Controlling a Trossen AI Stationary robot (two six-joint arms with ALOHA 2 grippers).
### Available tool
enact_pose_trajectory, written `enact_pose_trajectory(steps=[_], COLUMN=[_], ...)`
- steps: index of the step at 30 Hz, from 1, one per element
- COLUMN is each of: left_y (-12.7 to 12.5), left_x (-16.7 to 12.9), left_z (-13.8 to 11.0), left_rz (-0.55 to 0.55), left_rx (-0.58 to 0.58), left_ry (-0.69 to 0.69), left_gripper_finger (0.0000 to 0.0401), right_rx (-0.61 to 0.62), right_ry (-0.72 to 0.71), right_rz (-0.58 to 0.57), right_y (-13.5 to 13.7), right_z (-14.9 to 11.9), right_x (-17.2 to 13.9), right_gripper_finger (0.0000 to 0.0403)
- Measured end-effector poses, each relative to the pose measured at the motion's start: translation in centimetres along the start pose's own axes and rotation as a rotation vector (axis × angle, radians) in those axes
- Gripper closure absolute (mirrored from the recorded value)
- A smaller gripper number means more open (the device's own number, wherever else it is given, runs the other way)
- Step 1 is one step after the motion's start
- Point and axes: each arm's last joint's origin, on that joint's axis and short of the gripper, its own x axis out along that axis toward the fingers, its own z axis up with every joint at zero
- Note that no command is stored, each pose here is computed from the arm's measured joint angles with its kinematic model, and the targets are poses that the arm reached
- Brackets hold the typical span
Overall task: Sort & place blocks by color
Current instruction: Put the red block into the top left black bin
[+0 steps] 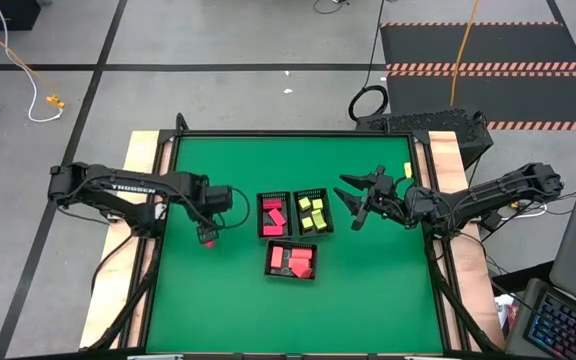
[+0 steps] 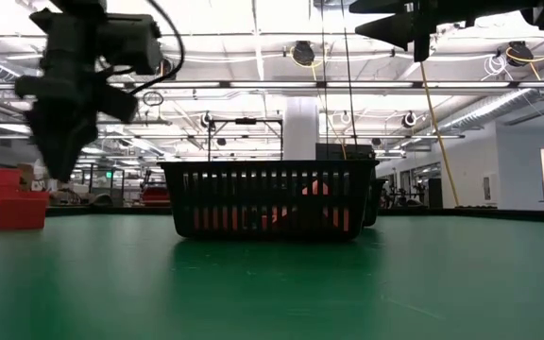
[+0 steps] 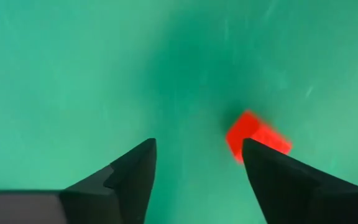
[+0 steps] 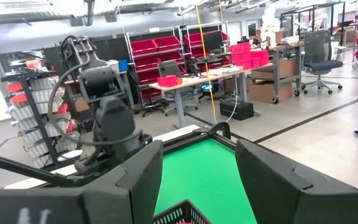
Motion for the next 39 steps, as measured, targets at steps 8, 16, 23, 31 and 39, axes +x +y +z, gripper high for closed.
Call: enact_pose_trajectory(steps=[8, 16, 23, 31, 39], left_y=[-1.3, -3.0, -4.6, -4.6, -4.8], left_x=[1.1, 1.2, 1.4, 3.0, 5.5], left_z=[-1.4, -2.1, -2.3, -2.0, -1.6], left_rz=[-0.004, -0.001, 0.048, 0.069, 0.093], left_rx=[-0.018, 0.102, 0.273, 0.226, 0.18], left_ry=[0.067, 0.063, -0.01, 0.032, 0.116], left_gripper_finger=[0.0103, 0.008, 0.0079, 0.0079, 0.0081], right_rx=[0.0, 0.008, 0.008, 0.008, 0.002], right_ry=[0.0, 0.0, 0.0, 0.0, -0.001], right_rz=[0.0, 0.001, 0.001, 0.001, 0.001], right_y=[0.0, 0.0, 0.0, 0.0, 0.0], right_z=[0.0, 0.0, 0.0, 0.0, 0.0], right_x=[0.0, 0.0, 0.0, 0.0, 0.0], right_gripper_finger=[0.0204, 0.0204, 0.0204, 0.0204, 0.0204])
